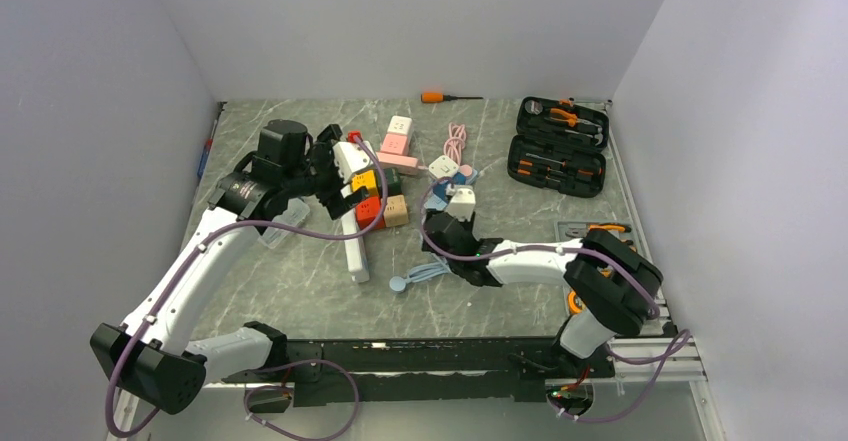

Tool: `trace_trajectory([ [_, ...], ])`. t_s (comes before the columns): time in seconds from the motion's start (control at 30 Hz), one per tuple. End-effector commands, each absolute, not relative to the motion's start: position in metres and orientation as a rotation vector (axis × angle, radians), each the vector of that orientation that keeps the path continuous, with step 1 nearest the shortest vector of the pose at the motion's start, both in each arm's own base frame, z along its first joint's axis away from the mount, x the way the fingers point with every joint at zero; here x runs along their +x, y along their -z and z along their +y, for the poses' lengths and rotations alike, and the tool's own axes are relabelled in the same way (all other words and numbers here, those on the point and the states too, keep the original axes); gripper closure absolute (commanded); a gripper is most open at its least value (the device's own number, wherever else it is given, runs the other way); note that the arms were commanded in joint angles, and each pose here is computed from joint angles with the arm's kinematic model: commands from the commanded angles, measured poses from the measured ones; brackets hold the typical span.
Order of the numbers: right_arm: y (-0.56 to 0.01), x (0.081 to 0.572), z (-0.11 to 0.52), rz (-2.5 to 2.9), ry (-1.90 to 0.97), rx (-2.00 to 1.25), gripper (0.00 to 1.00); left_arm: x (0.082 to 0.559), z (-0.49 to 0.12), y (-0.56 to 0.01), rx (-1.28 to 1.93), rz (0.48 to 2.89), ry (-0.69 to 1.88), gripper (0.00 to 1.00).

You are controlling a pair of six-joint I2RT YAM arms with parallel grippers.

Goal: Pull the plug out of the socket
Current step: Move the socket to the center of the board.

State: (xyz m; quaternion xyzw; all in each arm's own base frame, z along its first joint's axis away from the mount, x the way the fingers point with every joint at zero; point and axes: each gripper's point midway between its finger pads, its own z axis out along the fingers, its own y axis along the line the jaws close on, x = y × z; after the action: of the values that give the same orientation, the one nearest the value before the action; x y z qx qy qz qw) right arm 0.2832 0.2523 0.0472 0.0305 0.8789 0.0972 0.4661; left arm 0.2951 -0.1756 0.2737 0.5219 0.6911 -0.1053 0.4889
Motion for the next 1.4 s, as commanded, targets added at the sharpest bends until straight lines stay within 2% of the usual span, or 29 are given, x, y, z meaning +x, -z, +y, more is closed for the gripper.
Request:
trace_trajectory([
  [0.0,-0.068,0.294,0.306,2.105,-0.385,-0.063,0.36,0.295,-0.176,-0.294,1.236,1.654,0.248,0.01],
  [0.2,-0.039,0.297,0.325,2.169,-0.362,-0.165,0.36,0.299,-0.174,-0.298,1.215,1.681,0.237,0.01],
  [0.33,-0.021,0.299,0.319,2.213,-0.275,-0.177,0.45,0.301,-0.172,-0.3,1.21,1.698,0.226,0.01],
  [0.4,-0.017,0.298,0.313,2.22,-0.245,-0.172,0.56,0.301,-0.171,-0.3,1.218,1.699,0.22,0.01],
  [0.53,-0.013,0.287,0.287,2.228,-0.186,-0.129,0.93,0.301,-0.171,-0.296,1.235,1.69,0.21,0.0],
  [0.57,-0.011,0.281,0.279,2.235,-0.178,-0.119,1.0,0.302,-0.171,-0.295,1.239,1.684,0.206,0.01],
  [0.93,-0.008,0.196,0.202,2.338,-0.125,0.027,1.0,0.274,-0.182,-0.282,1.514,1.48,0.25,0.01],
  [1.07,-0.007,0.179,0.179,2.381,-0.092,0.119,0.9,0.269,-0.188,-0.258,1.695,1.314,0.188,0.01],
  [1.1,-0.008,0.176,0.176,2.385,-0.098,0.145,0.82,0.269,-0.19,-0.254,1.732,1.276,0.173,0.01],
  [1.23,-0.018,0.173,0.173,2.36,-0.183,0.219,0.4,0.27,-0.206,-0.239,1.854,1.117,0.134,0.01],
  [1.3,-0.031,0.178,0.174,2.31,-0.246,0.256,0.3,0.272,-0.218,-0.236,1.881,1.046,0.14,0.01],
  [1.37,-0.053,0.186,0.176,2.23,-0.343,0.318,0.26,0.275,-0.233,-0.236,1.899,0.972,0.151,0.01],
])
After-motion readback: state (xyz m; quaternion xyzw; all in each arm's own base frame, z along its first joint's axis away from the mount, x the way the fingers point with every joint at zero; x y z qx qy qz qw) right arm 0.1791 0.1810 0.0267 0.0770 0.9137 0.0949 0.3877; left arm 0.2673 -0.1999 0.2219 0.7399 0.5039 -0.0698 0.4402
